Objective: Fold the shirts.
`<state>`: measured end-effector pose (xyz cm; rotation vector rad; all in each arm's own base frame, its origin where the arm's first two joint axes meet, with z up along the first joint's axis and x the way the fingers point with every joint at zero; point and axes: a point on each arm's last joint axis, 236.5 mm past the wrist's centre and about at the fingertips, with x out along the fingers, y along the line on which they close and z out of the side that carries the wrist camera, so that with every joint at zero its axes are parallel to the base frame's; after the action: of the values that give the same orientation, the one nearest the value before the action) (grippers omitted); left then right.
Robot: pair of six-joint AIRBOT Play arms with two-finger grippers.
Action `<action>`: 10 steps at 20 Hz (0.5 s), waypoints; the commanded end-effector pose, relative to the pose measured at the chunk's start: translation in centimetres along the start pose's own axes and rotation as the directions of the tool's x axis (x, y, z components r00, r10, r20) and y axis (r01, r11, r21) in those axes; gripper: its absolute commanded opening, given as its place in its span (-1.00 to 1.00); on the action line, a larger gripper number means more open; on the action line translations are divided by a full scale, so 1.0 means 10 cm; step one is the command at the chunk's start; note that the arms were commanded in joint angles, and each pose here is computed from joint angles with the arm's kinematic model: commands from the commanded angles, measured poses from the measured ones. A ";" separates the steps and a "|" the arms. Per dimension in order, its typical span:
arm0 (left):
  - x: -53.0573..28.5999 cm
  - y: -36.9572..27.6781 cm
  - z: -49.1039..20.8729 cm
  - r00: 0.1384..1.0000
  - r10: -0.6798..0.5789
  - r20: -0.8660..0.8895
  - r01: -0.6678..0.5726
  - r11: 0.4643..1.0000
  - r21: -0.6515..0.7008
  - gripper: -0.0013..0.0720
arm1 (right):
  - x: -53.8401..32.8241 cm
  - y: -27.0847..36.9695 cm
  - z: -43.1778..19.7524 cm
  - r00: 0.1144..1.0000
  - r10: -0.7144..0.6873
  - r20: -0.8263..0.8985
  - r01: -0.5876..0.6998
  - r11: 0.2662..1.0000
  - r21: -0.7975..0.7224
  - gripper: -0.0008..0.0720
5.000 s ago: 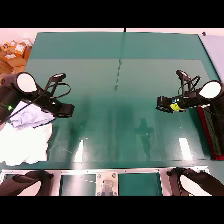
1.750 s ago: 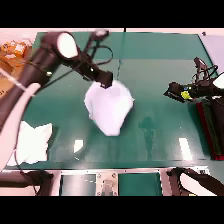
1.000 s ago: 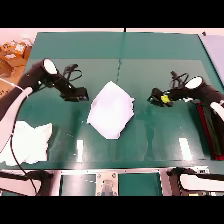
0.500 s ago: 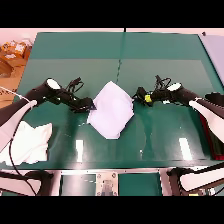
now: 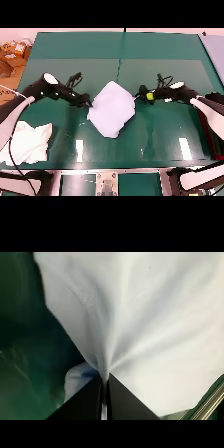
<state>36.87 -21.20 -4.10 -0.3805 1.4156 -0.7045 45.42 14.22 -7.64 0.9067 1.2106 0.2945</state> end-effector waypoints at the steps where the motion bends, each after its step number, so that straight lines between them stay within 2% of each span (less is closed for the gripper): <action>1: -0.56 0.31 0.11 0.977 0.213 0.008 -0.213 0.976 0.032 -0.89 | -0.61 0.04 0.36 0.996 0.026 0.090 -0.023 0.999 -0.032 -0.94; 4: -1.23 0.46 0.27 0.935 0.323 0.147 -0.325 0.946 -0.008 -0.89 | -1.46 0.01 0.65 0.970 0.006 0.242 0.005 0.999 -0.043 -0.95; 7: -1.73 0.18 0.35 0.906 0.295 0.304 -0.307 0.952 -0.010 -0.89 | -2.10 0.19 0.72 0.934 0.032 0.357 -0.003 0.997 -0.081 -0.94; 10: -2.35 -0.38 0.37 0.835 0.263 0.484 -0.329 0.943 0.055 -0.89 | -2.85 0.66 0.74 0.859 0.085 0.504 0.001 0.986 -0.168 -0.94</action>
<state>40.28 -10.36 10.09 -0.2078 1.0961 -0.4362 45.05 -1.01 10.53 0.8442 0.7983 0.1917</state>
